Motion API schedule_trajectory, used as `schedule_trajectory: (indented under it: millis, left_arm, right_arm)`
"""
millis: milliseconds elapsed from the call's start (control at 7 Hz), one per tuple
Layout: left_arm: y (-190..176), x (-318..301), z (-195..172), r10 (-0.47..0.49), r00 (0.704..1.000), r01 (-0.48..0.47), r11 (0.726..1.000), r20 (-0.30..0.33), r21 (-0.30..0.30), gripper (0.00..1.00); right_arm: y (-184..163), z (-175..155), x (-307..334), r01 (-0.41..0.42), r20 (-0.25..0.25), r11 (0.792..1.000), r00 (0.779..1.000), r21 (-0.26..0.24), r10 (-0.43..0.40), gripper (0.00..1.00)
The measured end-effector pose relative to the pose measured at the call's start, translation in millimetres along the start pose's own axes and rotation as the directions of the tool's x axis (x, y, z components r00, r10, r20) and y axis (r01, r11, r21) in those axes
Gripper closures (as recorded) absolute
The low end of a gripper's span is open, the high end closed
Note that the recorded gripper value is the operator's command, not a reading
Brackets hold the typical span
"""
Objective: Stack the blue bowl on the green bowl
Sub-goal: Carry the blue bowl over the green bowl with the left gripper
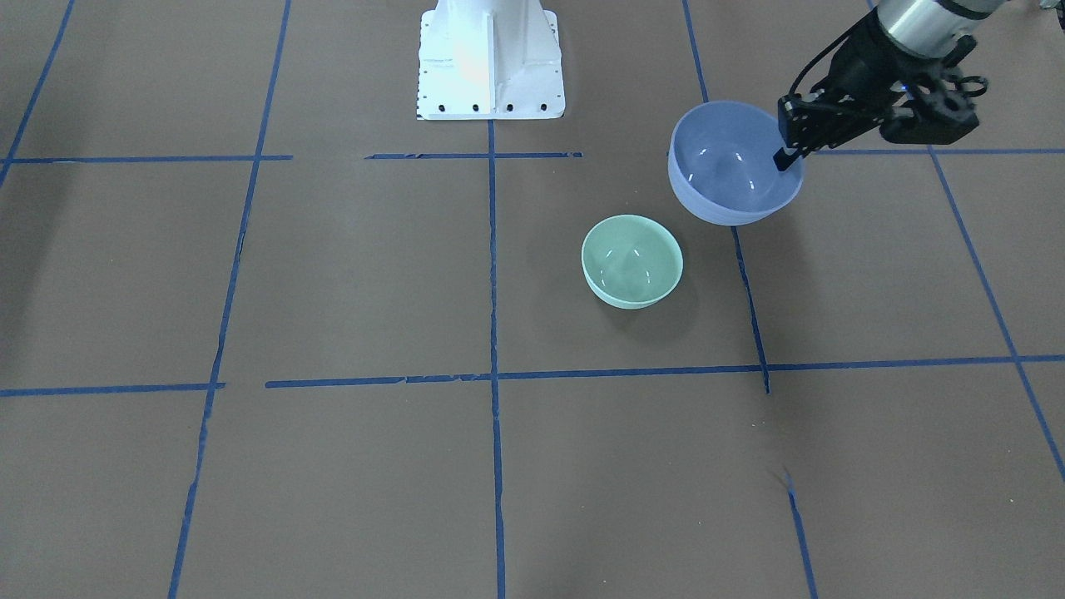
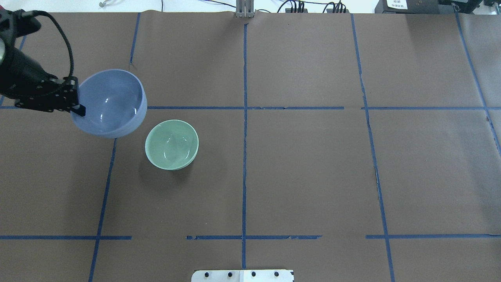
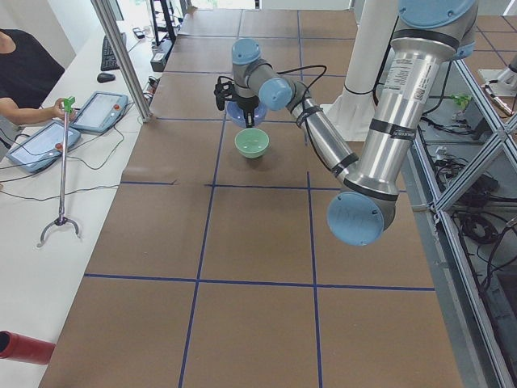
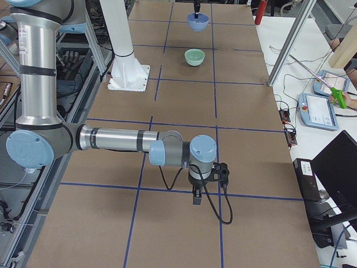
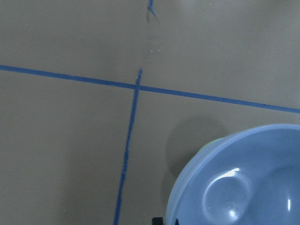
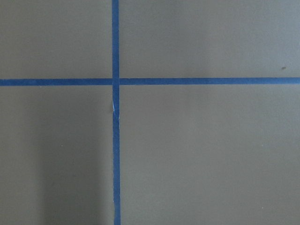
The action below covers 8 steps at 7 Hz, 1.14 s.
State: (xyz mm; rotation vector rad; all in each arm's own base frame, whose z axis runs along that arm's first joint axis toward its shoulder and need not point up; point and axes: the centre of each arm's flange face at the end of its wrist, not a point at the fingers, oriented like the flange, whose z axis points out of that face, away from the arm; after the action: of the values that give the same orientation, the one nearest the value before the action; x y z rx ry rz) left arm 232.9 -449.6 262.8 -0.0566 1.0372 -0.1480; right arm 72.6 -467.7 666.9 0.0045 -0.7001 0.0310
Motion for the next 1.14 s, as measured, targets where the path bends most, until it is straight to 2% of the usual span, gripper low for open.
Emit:
schedule_trajectory:
  millis: [286,571,1143]
  left_arm:
    - [-2.6,15.4,63.6,-0.011,1.0,0.01,1.0,-0.023,-0.019,1.0]
    - [-1.3,17.5,103.9,-0.01,1.0,0.01,1.0,-0.014,-0.02,1.0]
    - [4.4,18.5,141.8,0.004,1.0,-0.003,1.0,0.015,-0.031,1.0]
  right_arm:
    - [0.0,0.0,0.0,0.0,0.0,1.0,1.0,0.0,0.0,0.0]
    - [0.0,0.0,0.0,0.0,-0.001,1.0,1.0,0.0,0.0,0.0]
    - [0.1,0.1,0.1,0.0,-0.001,1.0,1.0,-0.001,0.0,0.0]
